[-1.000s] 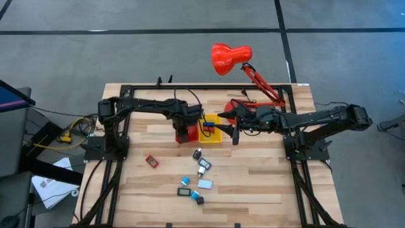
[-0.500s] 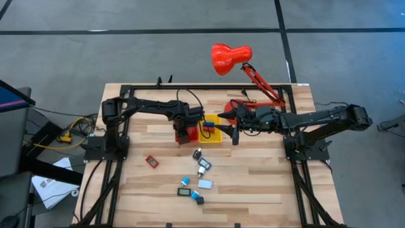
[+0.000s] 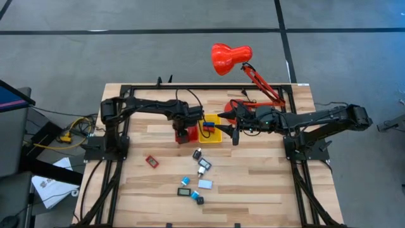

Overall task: Pick & Place Office items
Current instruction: Put the red digital timer into the yellow basket

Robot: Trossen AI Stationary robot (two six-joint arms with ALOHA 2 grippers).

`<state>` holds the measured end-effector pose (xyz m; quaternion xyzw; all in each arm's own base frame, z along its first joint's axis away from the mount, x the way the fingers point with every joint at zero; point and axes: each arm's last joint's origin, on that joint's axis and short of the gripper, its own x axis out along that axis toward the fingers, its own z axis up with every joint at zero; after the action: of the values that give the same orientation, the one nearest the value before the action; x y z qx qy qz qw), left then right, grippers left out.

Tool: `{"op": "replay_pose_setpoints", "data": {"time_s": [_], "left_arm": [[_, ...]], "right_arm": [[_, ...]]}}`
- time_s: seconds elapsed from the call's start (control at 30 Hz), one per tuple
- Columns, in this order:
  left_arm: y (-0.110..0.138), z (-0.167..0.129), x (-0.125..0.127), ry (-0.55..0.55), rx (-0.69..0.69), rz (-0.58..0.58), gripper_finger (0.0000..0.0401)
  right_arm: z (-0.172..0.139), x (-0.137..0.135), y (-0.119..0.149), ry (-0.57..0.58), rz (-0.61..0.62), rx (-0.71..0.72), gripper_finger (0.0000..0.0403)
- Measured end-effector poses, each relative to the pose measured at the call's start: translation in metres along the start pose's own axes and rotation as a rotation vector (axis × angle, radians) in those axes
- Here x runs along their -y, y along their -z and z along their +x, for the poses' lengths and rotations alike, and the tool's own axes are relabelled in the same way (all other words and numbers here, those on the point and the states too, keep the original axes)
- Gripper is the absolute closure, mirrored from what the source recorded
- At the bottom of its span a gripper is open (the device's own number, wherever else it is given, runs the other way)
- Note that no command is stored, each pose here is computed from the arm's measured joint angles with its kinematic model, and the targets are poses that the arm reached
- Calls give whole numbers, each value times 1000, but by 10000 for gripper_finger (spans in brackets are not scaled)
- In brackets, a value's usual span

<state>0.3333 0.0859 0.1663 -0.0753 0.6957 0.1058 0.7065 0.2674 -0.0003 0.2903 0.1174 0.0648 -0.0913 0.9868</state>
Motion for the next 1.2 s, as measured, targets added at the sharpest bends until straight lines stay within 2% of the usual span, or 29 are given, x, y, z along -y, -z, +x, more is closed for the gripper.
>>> {"op": "replay_pose_setpoints", "data": {"time_s": [0.1,0.2,0.43,0.63,0.7,0.8,0.97,1.07,1.2], "left_arm": [[4,-7,0,4,-2,1,218],[8,-25,-1,4,53,-5,217],[25,-82,-4,9,284,-119,212],[61,-113,1,28,372,-140,178],[80,-114,4,36,342,-114,162],[109,-109,10,86,321,-10,139],[150,-85,21,227,376,62,112],[168,-63,27,261,440,123,106],[171,-51,34,284,581,214,105]], "right_arm": [[0,0,0,0,0,0,154],[0,1,0,2,0,-1,154],[0,0,0,1,-13,2,154],[0,0,0,1,-16,3,154],[0,0,0,2,-16,2,154],[0,0,0,2,-16,1,154],[0,3,-1,11,-16,0,154],[1,6,-1,22,-17,3,154],[1,10,-3,37,-13,9,154]]}}
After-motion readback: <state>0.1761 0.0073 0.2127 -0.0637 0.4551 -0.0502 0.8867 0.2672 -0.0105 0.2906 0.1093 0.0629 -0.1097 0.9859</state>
